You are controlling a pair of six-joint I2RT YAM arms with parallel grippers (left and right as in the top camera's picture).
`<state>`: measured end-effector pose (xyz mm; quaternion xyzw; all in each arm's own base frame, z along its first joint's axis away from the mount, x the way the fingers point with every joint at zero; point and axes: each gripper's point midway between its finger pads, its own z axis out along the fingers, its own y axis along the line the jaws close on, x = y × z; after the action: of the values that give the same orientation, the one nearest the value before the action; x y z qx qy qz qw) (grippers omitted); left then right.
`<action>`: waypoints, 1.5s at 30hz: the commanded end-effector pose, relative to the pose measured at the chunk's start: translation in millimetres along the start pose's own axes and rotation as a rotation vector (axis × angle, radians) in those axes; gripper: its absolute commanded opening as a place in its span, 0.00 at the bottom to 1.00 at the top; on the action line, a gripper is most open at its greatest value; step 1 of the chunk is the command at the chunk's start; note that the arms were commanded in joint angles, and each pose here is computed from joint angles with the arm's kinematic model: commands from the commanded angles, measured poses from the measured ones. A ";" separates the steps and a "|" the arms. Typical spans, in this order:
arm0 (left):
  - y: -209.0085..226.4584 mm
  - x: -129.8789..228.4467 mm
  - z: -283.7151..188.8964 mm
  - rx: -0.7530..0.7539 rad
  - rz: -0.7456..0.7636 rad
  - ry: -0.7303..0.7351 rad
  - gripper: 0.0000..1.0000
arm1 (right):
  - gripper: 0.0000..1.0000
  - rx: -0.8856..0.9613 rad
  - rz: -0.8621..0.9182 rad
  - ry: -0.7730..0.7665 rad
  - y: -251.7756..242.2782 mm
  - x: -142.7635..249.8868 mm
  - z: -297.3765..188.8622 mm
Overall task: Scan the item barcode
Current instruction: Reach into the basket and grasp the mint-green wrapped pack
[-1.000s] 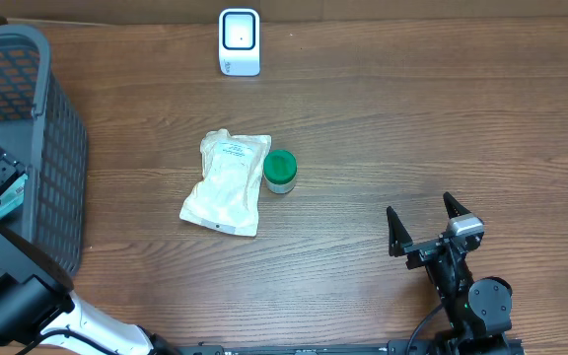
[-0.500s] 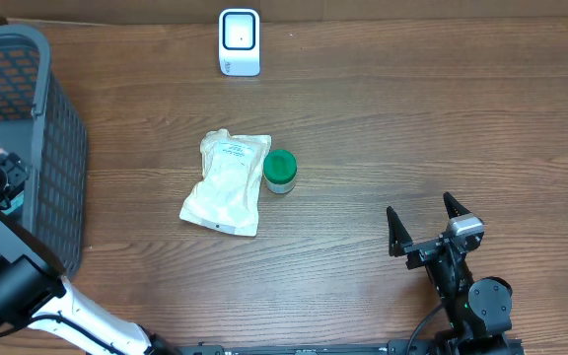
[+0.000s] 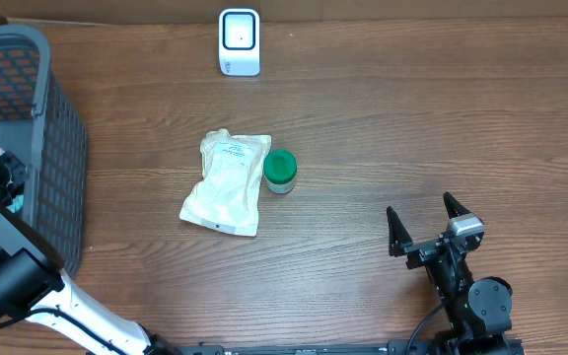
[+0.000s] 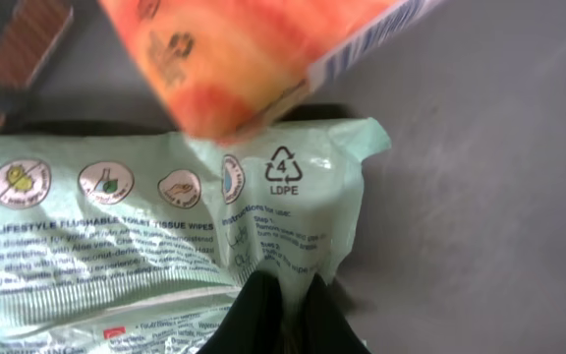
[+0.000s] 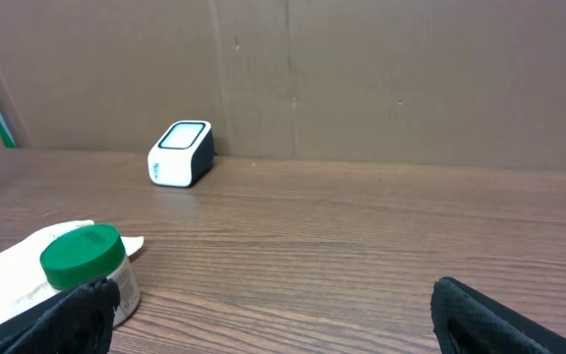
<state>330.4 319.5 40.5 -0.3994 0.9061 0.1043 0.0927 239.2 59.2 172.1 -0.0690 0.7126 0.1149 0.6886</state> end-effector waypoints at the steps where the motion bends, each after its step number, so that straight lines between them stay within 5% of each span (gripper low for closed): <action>1: 2.8 30.2 22.9 -0.012 -0.015 0.155 0.04 | 1.00 0.005 0.001 -0.005 -0.7 1.4 0.1; 12: -6.6 -0.7 -57.6 0.049 -0.081 0.129 0.04 | 1.00 0.005 0.001 -0.005 -0.7 1.5 0.1; 27: -20.8 -17.7 -178.8 0.094 -0.089 -0.157 0.05 | 1.00 0.005 0.001 -0.005 -0.7 1.5 0.1; 28: -17.0 -10.8 -167.3 0.058 -0.032 -0.126 0.34 | 1.00 0.005 0.001 -0.005 -0.7 1.5 0.1; 29: -15.8 -0.4 -152.7 0.041 -0.003 -0.080 0.50 | 1.00 0.005 0.001 -0.005 -0.7 1.4 0.1; 35: -16.0 28.8 -112.8 0.025 0.047 0.024 0.64 | 1.00 0.005 0.001 -0.005 -0.7 1.4 0.1; 39: -15.7 38.2 -87.6 0.015 0.099 0.037 0.88 | 1.00 0.005 0.001 -0.005 -0.7 1.5 0.1; 45: -15.3 41.7 -65.4 0.013 0.147 0.021 0.98 | 1.00 0.005 0.001 -0.005 -0.7 1.5 0.1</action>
<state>315.8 258.2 103.0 -0.3565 0.9257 0.0910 0.0881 239.1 59.3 171.9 -0.0694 0.7129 0.1150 0.6883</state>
